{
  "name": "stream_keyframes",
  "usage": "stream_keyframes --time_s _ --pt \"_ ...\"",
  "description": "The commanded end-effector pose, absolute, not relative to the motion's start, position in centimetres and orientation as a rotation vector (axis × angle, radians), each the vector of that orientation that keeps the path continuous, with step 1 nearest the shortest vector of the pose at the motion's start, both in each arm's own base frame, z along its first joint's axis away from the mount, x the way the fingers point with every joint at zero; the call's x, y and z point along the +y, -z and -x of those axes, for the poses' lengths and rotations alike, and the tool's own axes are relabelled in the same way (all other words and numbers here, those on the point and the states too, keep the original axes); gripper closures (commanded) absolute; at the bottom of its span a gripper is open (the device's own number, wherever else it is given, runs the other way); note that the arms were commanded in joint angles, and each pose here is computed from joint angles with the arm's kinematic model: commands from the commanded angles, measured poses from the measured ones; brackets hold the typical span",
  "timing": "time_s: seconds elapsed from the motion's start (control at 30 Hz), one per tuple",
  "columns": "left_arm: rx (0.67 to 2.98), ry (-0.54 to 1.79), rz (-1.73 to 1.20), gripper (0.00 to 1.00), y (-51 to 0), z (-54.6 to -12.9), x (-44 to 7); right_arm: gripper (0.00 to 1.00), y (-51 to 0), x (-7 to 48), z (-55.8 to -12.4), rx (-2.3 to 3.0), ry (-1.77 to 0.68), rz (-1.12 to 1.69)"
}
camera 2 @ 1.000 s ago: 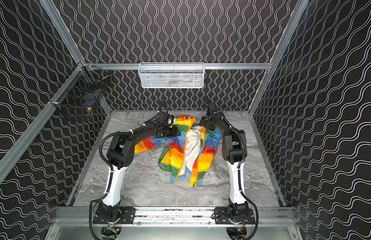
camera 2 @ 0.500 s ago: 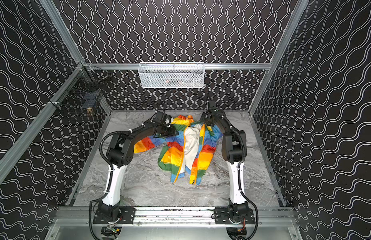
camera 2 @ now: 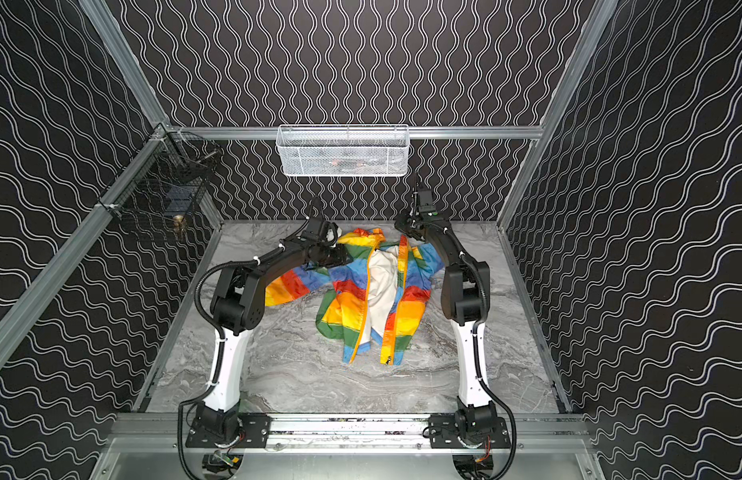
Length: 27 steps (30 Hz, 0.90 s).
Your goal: Zip up the jacket
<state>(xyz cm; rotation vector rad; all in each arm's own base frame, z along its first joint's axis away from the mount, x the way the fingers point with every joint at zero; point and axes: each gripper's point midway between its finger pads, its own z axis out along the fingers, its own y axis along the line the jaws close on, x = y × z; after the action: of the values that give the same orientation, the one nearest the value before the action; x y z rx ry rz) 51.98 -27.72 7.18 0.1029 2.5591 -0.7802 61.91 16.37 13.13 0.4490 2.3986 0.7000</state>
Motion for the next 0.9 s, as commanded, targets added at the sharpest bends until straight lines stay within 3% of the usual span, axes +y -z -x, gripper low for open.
stream_keyframes --time_s 0.0,0.17,0.33,0.63,0.87 --pt "2.509 0.768 -0.132 0.58 -9.2 -52.1 -27.5 0.81 -13.1 16.5 -62.6 2.383 -0.782 -0.507" --pt "2.471 0.798 -0.135 0.55 -11.6 -50.5 -27.3 0.59 -13.8 15.7 -61.3 2.389 -0.733 -0.482" --pt "2.461 0.862 -0.192 0.52 -13.9 -47.2 -28.9 0.45 -15.2 14.5 -57.8 2.419 -0.658 -0.439" --pt "2.538 1.031 -0.378 0.5 -13.6 -36.5 -35.4 0.45 -13.8 13.5 -46.1 2.54 -0.643 -0.348" --pt "2.598 1.092 -0.39 0.51 -10.9 -32.6 -37.7 0.45 -10.9 17.1 -41.5 2.617 -0.759 -0.238"
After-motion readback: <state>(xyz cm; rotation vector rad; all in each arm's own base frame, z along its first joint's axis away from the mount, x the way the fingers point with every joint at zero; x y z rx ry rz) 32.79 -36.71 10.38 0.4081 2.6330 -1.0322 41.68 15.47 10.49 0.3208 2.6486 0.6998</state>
